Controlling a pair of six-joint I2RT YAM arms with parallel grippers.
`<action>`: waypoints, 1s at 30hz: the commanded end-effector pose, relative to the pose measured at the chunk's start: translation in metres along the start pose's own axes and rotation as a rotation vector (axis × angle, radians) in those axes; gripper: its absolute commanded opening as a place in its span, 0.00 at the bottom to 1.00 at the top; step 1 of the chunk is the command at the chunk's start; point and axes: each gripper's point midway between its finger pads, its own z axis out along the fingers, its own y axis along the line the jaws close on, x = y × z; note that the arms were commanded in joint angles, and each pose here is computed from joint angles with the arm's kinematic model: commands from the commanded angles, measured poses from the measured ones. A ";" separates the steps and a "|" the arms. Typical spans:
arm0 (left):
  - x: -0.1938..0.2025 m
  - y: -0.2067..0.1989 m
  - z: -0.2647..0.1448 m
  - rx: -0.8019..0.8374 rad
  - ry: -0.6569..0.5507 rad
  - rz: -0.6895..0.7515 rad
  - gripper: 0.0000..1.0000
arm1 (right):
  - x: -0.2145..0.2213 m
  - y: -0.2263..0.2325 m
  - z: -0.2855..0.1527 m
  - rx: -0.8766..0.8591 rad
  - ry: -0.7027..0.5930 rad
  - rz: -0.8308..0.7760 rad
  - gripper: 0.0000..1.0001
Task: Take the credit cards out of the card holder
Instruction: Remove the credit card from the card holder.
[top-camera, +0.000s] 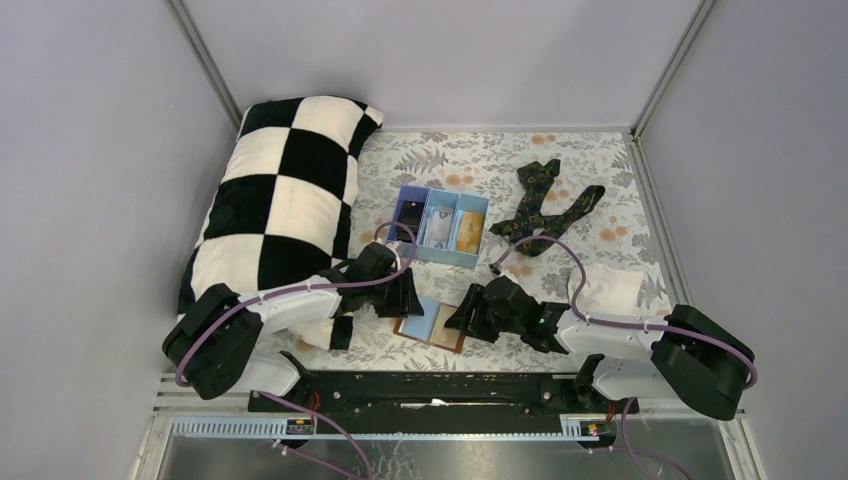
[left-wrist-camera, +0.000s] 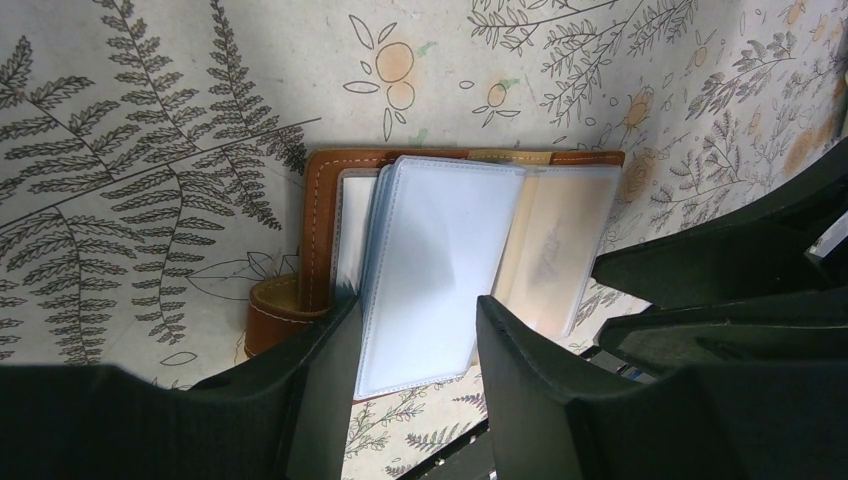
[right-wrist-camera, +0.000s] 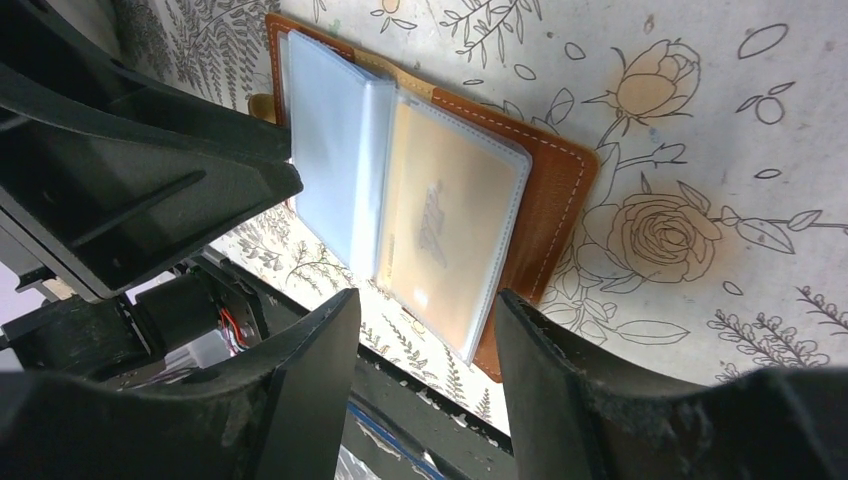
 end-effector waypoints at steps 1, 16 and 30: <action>0.010 0.013 0.004 -0.039 0.029 -0.004 0.51 | -0.005 0.025 -0.001 -0.070 -0.008 -0.012 0.59; 0.011 0.013 0.005 -0.034 0.031 -0.005 0.51 | -0.004 0.034 0.003 -0.096 0.007 -0.021 0.58; 0.016 0.016 0.005 -0.030 0.039 -0.010 0.51 | -0.003 0.046 0.002 -0.141 0.013 -0.024 0.57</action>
